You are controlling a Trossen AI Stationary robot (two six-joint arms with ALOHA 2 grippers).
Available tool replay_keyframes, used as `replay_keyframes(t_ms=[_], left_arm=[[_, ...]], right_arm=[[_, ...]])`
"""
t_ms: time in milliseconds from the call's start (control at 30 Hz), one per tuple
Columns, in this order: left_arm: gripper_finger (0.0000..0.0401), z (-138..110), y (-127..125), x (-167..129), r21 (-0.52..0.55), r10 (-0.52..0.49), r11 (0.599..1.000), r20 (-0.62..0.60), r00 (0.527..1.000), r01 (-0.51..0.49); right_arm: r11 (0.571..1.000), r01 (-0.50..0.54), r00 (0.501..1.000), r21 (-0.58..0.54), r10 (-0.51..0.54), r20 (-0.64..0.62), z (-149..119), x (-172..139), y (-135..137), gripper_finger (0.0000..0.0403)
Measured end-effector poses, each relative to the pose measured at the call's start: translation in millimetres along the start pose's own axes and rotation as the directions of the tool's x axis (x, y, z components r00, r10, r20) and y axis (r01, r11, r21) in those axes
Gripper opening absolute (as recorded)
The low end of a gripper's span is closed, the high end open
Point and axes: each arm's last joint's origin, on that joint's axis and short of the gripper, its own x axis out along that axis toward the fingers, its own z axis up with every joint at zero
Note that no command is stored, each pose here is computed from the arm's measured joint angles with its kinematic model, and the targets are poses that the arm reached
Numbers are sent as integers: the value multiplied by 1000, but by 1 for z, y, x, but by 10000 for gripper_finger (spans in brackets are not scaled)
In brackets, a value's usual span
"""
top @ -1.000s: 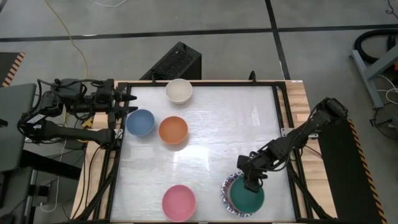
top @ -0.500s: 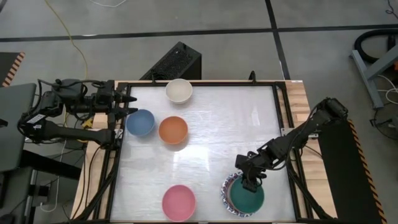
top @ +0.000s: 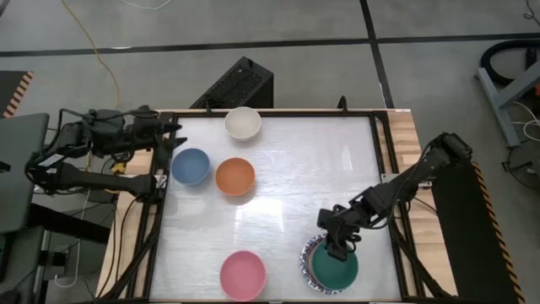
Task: Nest bowls inside each other
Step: Stack the pink bowl on top of the other green bowl
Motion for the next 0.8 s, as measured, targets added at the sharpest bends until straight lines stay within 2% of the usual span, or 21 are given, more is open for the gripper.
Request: replay_keyframes(t_ms=[167, 433, 800], left_arm=[[206, 0, -3, 10, 41, 27, 999, -33, 999, -26], [206, 1, -8, 22, 58, 32, 998, -77, 996, -27], [206, 1, -15, 43, 82, 46, 996, -139, 989, -35]], right_arm=[[1000, 9, 1000, 19, -9, 11, 5, 0, -4, 204], [998, 50, 996, 29, -52, 67, 8, -1, -6, 204], [998, 58, 995, 11, -59, 86, 13, -1, -9, 204]])
